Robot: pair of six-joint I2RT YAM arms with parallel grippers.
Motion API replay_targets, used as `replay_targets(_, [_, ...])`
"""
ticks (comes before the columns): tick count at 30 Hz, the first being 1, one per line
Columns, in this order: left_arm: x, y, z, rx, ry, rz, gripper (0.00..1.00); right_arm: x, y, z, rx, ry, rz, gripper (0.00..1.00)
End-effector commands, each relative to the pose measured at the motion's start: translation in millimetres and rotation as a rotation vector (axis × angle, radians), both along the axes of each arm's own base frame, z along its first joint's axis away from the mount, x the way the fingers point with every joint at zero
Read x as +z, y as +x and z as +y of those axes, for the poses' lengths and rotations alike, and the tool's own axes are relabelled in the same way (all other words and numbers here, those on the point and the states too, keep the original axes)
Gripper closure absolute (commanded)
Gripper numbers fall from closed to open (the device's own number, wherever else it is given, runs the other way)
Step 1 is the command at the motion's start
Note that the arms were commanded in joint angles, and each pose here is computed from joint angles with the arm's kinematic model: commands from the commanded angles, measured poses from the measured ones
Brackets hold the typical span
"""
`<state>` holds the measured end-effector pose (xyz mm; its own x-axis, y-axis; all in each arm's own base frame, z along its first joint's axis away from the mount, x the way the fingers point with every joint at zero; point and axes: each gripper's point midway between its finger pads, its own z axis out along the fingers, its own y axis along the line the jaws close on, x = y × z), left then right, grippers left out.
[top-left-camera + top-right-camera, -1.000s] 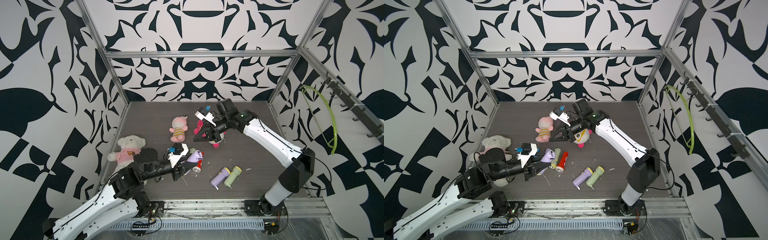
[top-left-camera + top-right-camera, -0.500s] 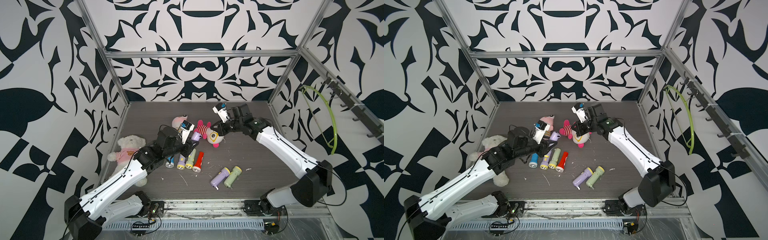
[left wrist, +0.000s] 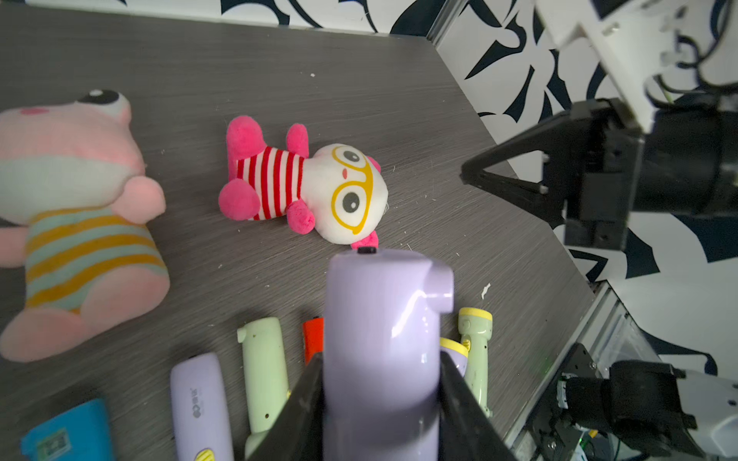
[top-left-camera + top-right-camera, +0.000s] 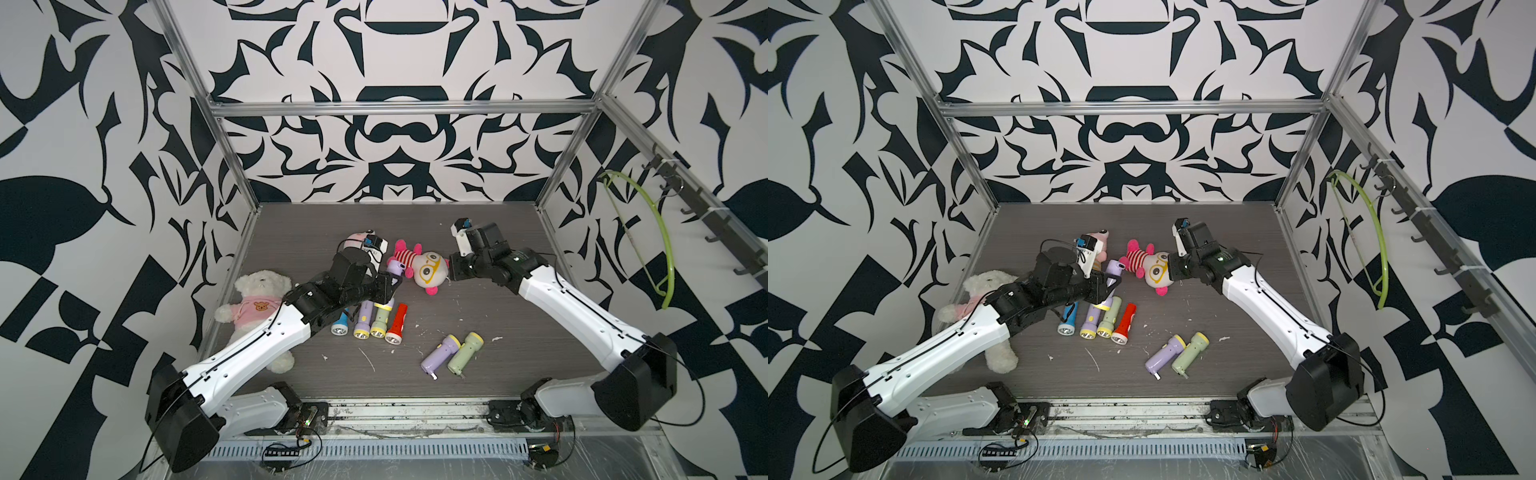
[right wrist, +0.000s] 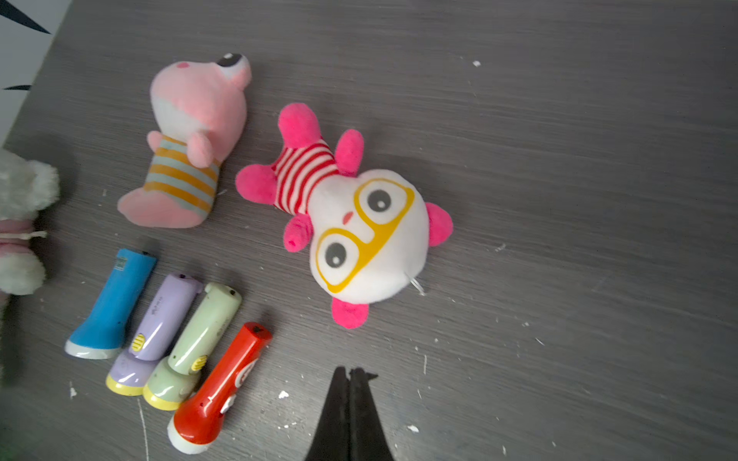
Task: Close the plug at the bottom of the flashlight
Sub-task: Place the flashlight at the center of the board.
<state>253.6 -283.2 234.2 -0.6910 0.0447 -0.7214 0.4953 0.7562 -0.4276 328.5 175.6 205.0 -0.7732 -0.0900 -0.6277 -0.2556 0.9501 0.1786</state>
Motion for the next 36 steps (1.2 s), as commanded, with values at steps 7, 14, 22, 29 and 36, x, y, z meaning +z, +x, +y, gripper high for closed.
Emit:
replay_targets(7, [-55.1,-9.8,-47.1,0.099,0.162,0.124,0.88,11.0,-16.7,-31.7,-0.12,-0.024,-0.049,1.0])
replay_targets(14, [-102.7,-12.0,-62.2,0.13,0.229,0.208,0.88,5.1,-32.2,-38.7,-0.119,-0.027,-0.03,1.0])
replay_targets(22, [-139.6,-11.6,-86.0,0.099,0.283,0.298,0.93,3.4,-45.6,-48.1,-0.134,-0.023,-0.041,1.0])
replay_targets(29, [-166.4,-9.1,-103.0,0.091,0.336,0.345,0.98,0.3,-50.8,-51.5,-0.136,-0.031,-0.031,1.0])
replay_targets(36, [-178.5,-1.9,-110.5,0.086,0.368,0.333,0.98,-2.4,-53.8,-54.0,-0.139,-0.034,-0.031,1.0])
